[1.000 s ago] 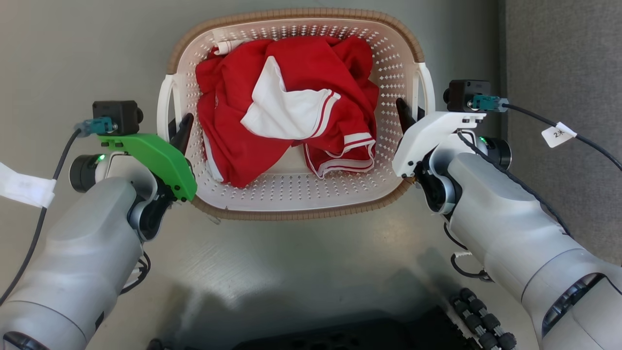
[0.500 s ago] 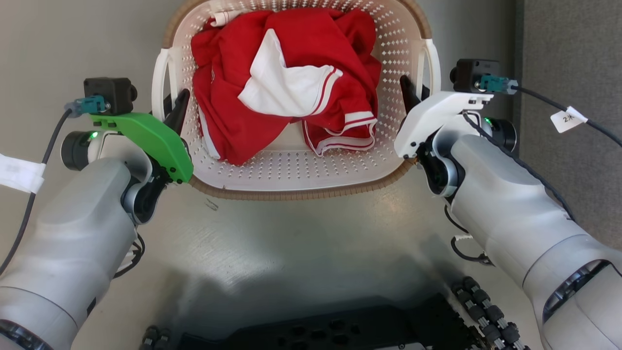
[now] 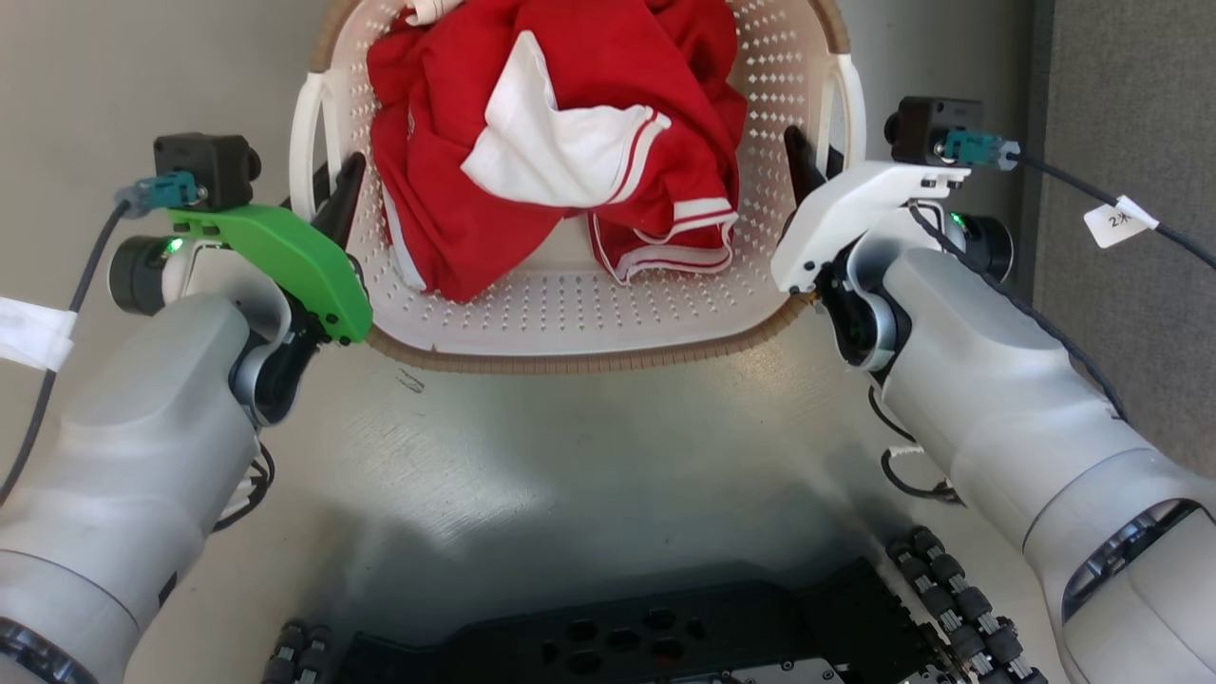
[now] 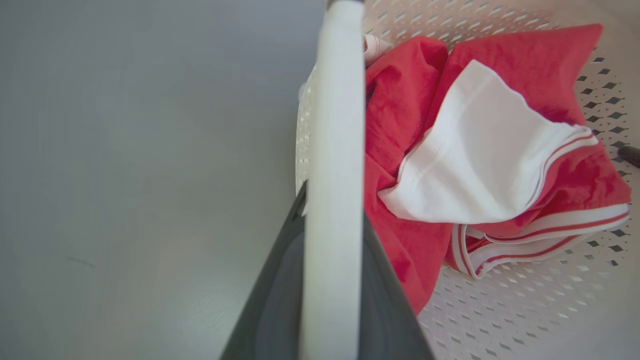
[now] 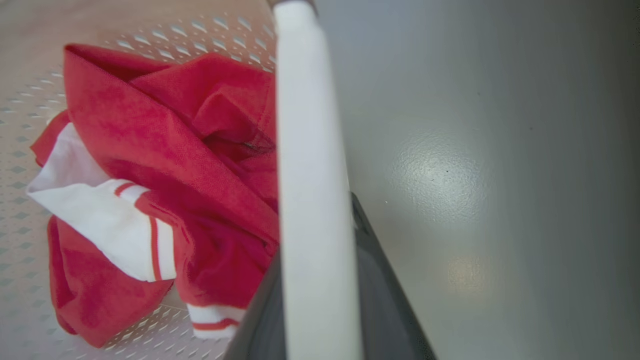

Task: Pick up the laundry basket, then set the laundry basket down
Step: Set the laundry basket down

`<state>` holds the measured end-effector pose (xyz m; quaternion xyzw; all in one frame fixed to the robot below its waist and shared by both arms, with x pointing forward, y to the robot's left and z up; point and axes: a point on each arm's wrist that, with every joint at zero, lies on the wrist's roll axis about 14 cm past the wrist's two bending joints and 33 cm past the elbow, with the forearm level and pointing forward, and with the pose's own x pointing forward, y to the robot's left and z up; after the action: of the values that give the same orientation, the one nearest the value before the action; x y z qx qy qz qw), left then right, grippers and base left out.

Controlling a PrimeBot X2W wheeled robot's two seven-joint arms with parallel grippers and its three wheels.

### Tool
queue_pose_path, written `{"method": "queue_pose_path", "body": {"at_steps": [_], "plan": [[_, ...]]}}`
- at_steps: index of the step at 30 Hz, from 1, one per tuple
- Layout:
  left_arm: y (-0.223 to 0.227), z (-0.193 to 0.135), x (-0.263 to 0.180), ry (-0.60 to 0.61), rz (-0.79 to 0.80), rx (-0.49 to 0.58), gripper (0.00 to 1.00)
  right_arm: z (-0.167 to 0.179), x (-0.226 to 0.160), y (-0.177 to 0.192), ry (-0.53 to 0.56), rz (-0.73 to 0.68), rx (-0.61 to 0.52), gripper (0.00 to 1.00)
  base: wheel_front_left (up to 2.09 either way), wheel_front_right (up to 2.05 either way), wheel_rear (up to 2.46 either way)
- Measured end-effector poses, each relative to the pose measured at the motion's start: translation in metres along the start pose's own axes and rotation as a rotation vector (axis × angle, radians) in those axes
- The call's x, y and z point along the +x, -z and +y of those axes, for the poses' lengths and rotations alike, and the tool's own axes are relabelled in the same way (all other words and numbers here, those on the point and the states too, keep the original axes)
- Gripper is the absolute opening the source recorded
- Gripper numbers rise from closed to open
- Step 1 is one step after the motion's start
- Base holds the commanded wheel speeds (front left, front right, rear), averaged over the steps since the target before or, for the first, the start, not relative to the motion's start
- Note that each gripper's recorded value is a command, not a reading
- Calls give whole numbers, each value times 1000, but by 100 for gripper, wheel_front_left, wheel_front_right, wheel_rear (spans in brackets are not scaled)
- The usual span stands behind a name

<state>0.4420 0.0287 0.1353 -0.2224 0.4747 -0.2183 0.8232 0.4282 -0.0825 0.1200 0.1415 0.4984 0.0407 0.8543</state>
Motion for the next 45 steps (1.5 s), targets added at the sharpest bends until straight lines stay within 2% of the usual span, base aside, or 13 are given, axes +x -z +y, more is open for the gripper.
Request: {"method": "queue_pose_path", "body": {"at_steps": [20,21,22,23,24,29,45], "plan": [[-1,4,5,5,-11,15,0,0,8,-11,-1,-35,-4,0,0,0,0],[-1,4,5,7,-13,16,0,0,8,-10,1,-33,-1,22,0,0,0],[0,4,5,7,-10,18,39,-1,7,-9,1,-31,-1,46,0,0,0],[2,4,4,8,-3,24,92,-1,7,-8,1,-31,-1,98,0,0,0],[5,3,4,15,9,32,100,-1,7,-9,3,-32,-1,100,0,0,0],[9,-8,5,48,17,20,100,-2,8,-11,6,-38,7,100,0,0,0],[4,-8,0,35,14,17,100,-5,3,-23,24,-65,22,100,0,0,0]]}}
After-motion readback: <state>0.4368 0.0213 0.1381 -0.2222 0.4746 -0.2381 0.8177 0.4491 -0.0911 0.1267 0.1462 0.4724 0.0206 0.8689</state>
